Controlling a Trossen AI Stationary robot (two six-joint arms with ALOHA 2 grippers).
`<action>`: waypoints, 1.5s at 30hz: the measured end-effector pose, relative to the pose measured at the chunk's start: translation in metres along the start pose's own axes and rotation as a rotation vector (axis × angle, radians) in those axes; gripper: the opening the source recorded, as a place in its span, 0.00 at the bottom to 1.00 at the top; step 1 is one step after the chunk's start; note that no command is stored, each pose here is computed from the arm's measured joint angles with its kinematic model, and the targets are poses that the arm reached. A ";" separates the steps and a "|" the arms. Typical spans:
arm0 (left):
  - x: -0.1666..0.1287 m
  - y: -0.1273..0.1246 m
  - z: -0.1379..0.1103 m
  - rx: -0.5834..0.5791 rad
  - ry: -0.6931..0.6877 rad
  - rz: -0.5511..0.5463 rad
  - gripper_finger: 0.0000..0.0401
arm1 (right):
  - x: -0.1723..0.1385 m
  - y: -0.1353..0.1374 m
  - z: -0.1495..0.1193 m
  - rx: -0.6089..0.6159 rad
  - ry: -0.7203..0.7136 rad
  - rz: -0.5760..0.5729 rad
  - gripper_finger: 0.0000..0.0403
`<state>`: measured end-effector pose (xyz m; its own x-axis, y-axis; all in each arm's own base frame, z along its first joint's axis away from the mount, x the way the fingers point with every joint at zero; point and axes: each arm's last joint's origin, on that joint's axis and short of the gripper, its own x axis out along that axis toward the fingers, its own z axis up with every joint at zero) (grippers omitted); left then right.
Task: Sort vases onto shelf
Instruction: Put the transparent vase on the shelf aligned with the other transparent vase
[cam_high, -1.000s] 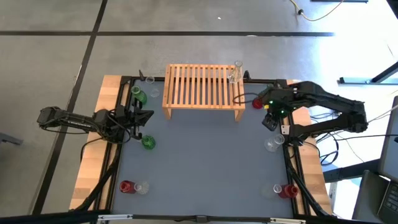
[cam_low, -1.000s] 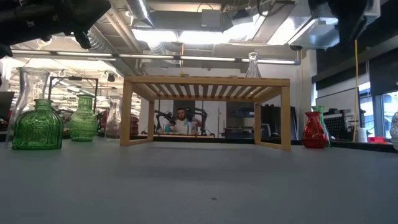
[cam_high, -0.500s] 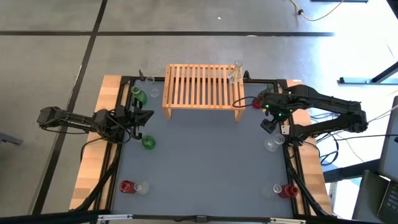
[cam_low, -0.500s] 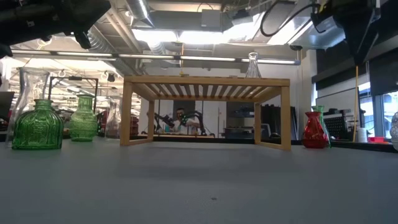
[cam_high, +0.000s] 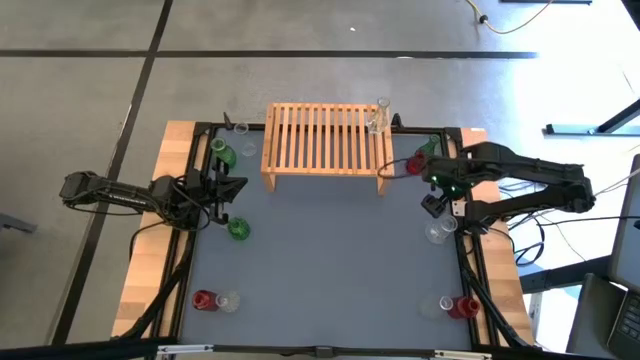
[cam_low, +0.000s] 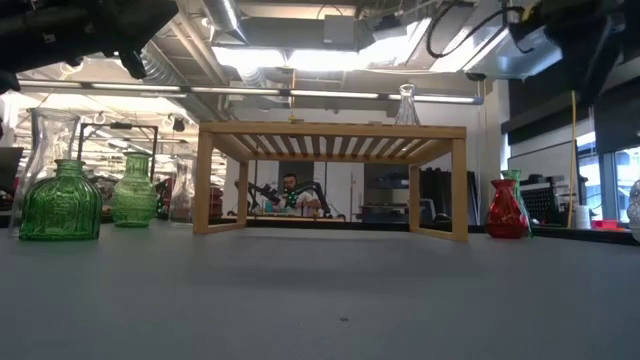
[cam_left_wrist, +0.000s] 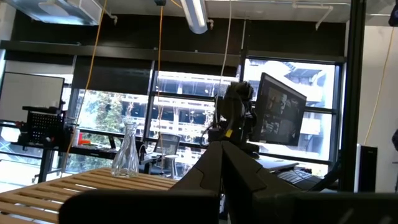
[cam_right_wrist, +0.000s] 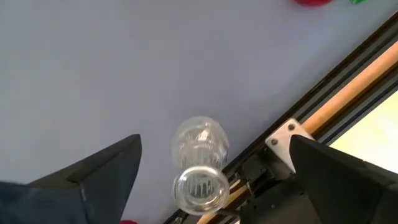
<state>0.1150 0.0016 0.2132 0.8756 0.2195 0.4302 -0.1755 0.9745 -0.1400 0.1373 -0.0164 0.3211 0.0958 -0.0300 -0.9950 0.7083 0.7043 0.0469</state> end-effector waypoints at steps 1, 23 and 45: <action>0.000 0.000 0.000 0.000 0.001 0.000 0.01 | 0.003 0.000 -0.004 -0.004 0.009 0.001 0.97; 0.000 0.000 -0.001 0.001 0.006 0.000 0.01 | 0.016 -0.003 -0.029 0.028 0.040 0.009 0.96; 0.000 0.000 -0.001 0.001 0.008 0.000 0.01 | 0.053 0.010 -0.054 -0.039 0.104 -0.081 0.96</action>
<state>0.1153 0.0016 0.2125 0.8790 0.2194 0.4234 -0.1763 0.9745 -0.1388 0.1113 0.0277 0.2641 -0.0354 -0.0160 -0.9992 0.6828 0.7297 -0.0358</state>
